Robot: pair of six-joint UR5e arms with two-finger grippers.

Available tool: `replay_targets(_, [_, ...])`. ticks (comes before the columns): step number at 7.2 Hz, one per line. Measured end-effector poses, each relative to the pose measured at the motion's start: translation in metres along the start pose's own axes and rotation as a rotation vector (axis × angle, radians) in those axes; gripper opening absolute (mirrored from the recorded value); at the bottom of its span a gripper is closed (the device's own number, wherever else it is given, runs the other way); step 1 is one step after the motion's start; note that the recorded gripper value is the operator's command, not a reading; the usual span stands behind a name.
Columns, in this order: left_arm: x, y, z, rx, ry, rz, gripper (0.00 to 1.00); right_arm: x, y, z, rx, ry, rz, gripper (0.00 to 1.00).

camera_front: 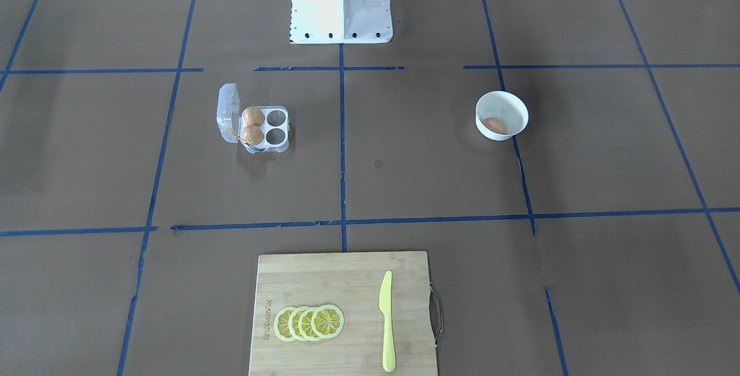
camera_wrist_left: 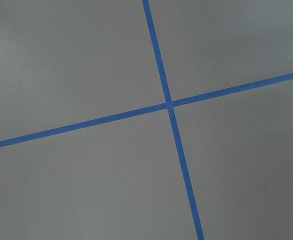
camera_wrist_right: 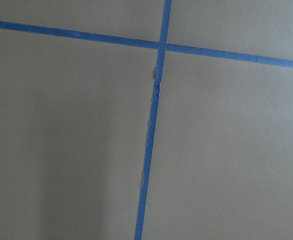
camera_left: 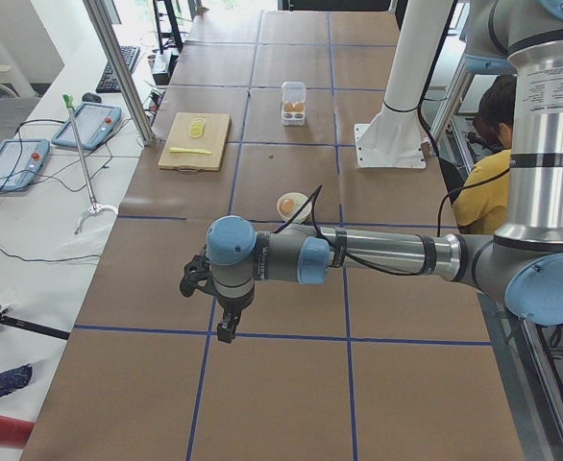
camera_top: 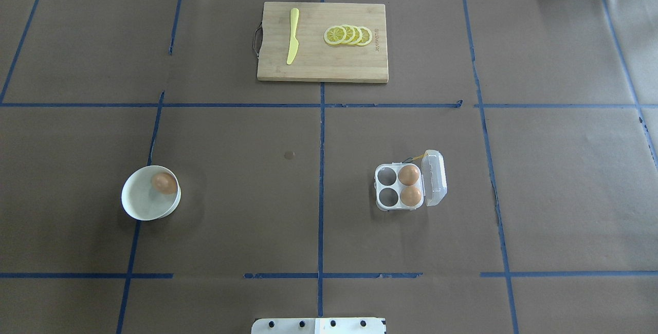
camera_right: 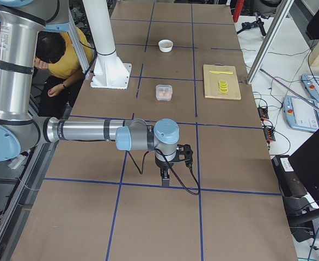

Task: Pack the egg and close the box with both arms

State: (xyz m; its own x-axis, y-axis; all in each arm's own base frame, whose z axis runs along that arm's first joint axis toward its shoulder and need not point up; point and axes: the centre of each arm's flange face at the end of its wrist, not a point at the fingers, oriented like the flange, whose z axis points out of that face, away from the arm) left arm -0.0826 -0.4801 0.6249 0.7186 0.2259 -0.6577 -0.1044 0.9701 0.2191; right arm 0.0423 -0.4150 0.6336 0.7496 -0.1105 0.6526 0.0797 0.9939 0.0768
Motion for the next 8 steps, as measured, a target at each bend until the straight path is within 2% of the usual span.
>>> replay_targets(2, [0.001, -0.002, 0.0, 0.009, -0.001, 0.015, 1.0, -0.003, -0.002, -0.003, 0.018, -0.004, -0.016, 1.0])
replay_targets(6, [0.008, -0.009, -0.003, 0.075, -0.01, 0.089, 1.0, -0.01, -0.009, -0.006, 0.037, -0.019, -0.03, 1.0])
replay_targets(8, [0.015, -0.017, -0.008, 0.139, -0.019, 0.156, 1.0, -0.024, -0.031, -0.02, 0.097, -0.018, -0.084, 1.0])
